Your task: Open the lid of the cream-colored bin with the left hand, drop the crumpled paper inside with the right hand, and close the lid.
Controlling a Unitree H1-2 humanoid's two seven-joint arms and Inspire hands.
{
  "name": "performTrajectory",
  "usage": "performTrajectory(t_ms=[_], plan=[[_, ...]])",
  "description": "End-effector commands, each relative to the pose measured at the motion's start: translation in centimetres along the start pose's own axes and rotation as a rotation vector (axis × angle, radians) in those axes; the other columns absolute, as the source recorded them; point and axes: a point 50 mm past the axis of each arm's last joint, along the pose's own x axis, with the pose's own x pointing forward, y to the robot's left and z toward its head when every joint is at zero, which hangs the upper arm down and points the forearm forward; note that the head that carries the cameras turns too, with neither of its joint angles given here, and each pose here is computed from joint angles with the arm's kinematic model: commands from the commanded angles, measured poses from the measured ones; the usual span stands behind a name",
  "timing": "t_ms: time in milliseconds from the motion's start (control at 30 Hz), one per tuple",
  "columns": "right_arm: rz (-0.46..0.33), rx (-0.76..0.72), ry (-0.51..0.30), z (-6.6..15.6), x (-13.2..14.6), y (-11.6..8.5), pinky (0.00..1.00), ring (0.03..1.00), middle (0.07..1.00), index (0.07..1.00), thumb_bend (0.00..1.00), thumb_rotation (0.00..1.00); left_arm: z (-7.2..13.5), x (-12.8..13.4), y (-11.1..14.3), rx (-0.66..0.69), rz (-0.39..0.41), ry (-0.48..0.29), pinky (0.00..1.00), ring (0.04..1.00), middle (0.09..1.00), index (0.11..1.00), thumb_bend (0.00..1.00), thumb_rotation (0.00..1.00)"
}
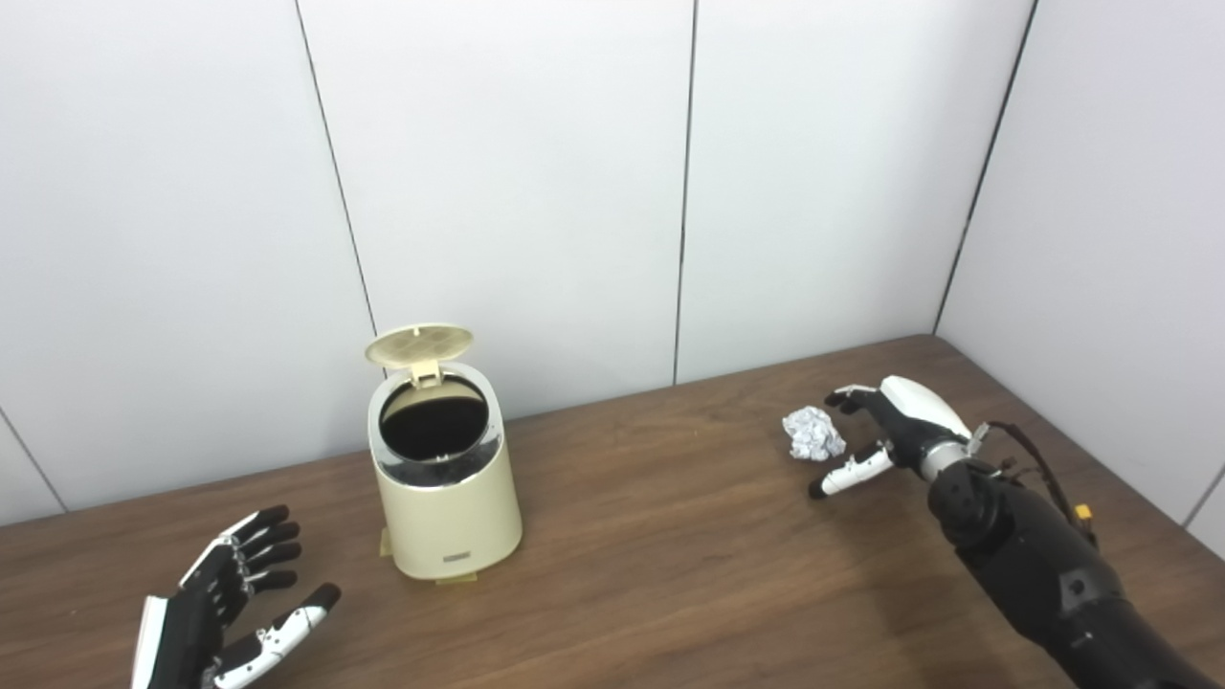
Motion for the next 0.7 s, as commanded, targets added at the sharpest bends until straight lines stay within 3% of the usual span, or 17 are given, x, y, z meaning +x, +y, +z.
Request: performTrajectory(t_ms=[0, 167, 300, 667], plan=[[-0.050, -0.033, -0.039, 0.6, 0.6, -1.8, 0.89, 0.893, 0.809, 0.786, 0.82, 0.26, -0.5, -0.8, 0.2, 0.005, -0.003, 0.015, 0.64, 0.721, 0.748, 0.804, 0.66, 0.02], [-0.066, -0.022, -0.075, 0.8, 0.5, -1.6, 0.86, 0.851, 0.772, 0.747, 0.78, 0.19, -0.6, -0.8, 0.4, -0.001, -0.001, 0.017, 0.65, 0.723, 0.748, 0.802, 0.66, 0.04], [-0.064, -0.016, -0.096, 1.1, 0.3, -1.6, 0.79, 0.763, 0.730, 0.725, 0.76, 0.11, -0.6, -0.9, 0.4, -0.005, -0.001, 0.018, 0.65, 0.724, 0.745, 0.798, 0.65, 0.04], [-0.033, -0.032, -0.112, 1.0, 0.5, -0.7, 0.87, 0.799, 0.711, 0.711, 0.74, 0.14, -0.6, -0.9, 0.3, 0.013, -0.006, 0.015, 0.65, 0.714, 0.737, 0.793, 0.65, 0.04]])
